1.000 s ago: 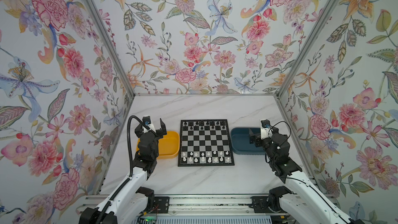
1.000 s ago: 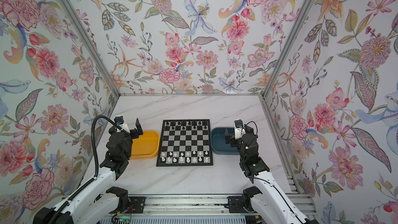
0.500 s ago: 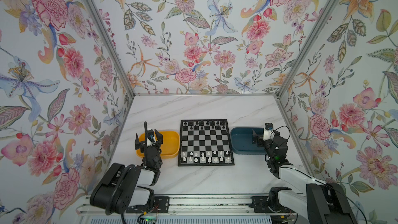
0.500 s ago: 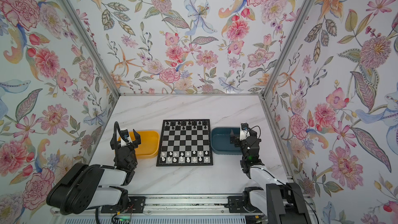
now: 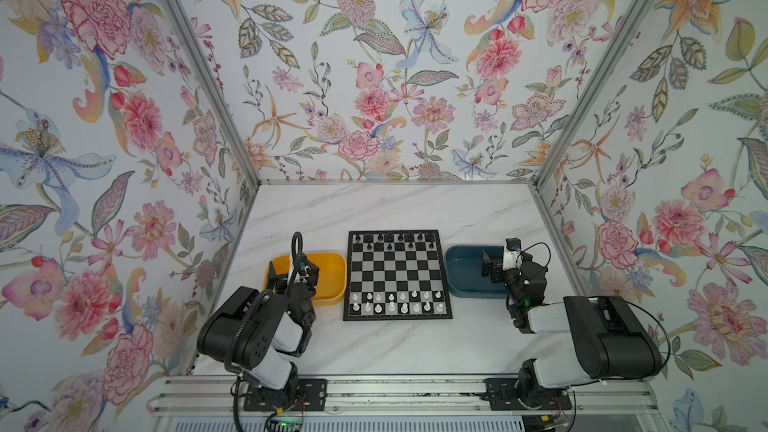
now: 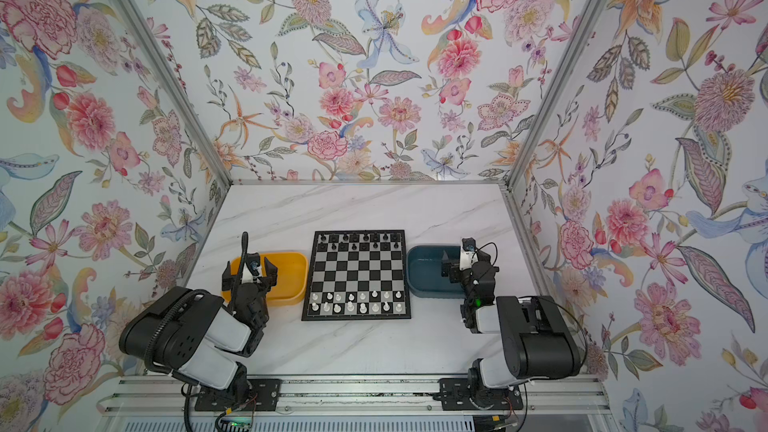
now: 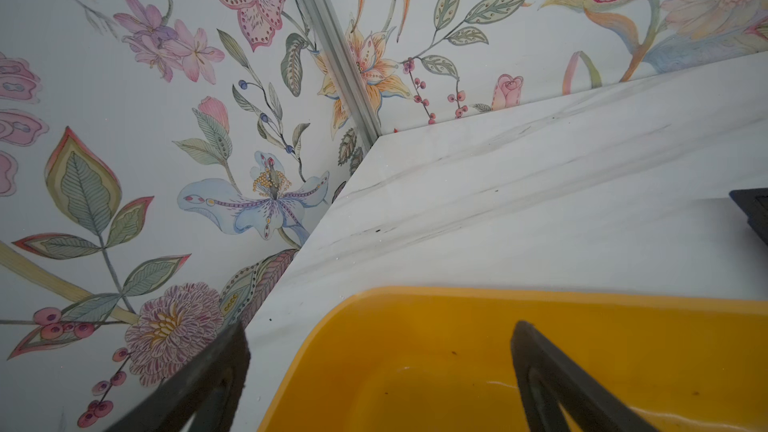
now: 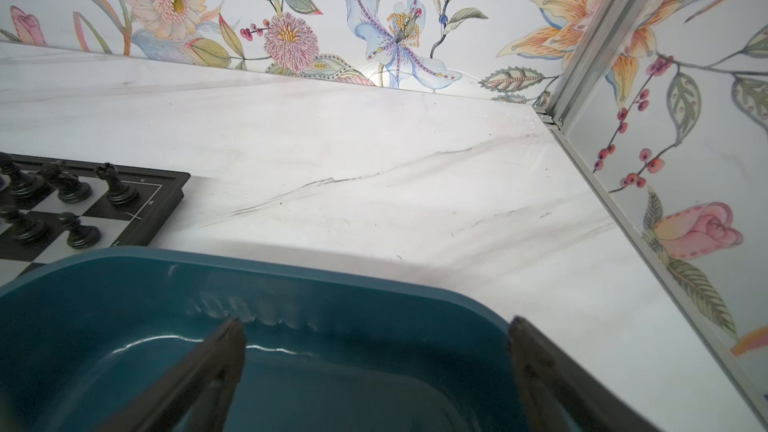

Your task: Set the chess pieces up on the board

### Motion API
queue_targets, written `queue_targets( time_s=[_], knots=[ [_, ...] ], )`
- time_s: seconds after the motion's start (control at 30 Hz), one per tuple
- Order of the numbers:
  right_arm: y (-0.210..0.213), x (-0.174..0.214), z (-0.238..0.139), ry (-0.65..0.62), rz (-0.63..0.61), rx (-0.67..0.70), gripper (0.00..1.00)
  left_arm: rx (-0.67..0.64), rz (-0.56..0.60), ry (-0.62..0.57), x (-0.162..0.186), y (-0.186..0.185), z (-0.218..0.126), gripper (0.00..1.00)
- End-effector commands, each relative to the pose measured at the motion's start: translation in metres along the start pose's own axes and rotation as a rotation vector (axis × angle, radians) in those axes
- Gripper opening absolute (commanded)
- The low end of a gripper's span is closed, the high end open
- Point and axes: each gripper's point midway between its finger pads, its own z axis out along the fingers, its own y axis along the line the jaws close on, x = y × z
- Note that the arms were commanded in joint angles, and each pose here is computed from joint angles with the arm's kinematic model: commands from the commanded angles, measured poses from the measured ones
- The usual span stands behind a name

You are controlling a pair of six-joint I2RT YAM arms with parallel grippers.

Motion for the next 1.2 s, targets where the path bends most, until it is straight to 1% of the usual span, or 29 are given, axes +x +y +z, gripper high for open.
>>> queue_targets(
  time_s=[0.0, 0.17, 0.33, 0.37, 0.47, 0.57, 0.6, 0.63, 1.17],
  knots=[
    [-0.002, -0.017, -0.001, -0.091, 0.014, -0.002, 0.99, -0.006, -0.145, -0.211, -0.048, 0.015, -0.008, 0.99],
    [0.001, -0.016, 0.0, -0.08, 0.016, -0.037, 0.99, 0.067, -0.133, -0.208, -0.043, 0.004, -0.003, 0.99],
    [-0.004, -0.014, 0.007, -0.049, 0.035, -0.027, 0.99, 0.047, -0.138, -0.203, -0.043, 0.006, 0.002, 0.99],
    [-0.005, -0.014, 0.008, -0.042, 0.044, -0.029, 0.99, 0.022, -0.145, -0.187, -0.041, 0.009, 0.004, 1.0],
    [-0.009, -0.013, 0.011, -0.032, 0.069, -0.033, 0.99, 0.005, -0.146, -0.135, -0.037, 0.007, 0.017, 0.99],
    [-0.009, -0.013, 0.011, -0.031, 0.071, -0.032, 0.99, 0.018, -0.157, -0.06, -0.026, 0.006, 0.035, 0.99],
    [-0.01, -0.013, 0.011, -0.029, 0.077, -0.03, 0.99, 0.026, -0.176, -0.053, -0.026, 0.007, 0.039, 0.99],
    [-0.011, -0.012, 0.011, -0.028, 0.082, -0.028, 0.99, 0.027, -0.191, -0.064, -0.031, 0.009, 0.043, 0.99],
    [-0.012, -0.013, 0.011, -0.028, 0.08, -0.026, 0.99, 0.033, -0.188, -0.07, -0.032, 0.008, 0.042, 0.99]
  ],
)
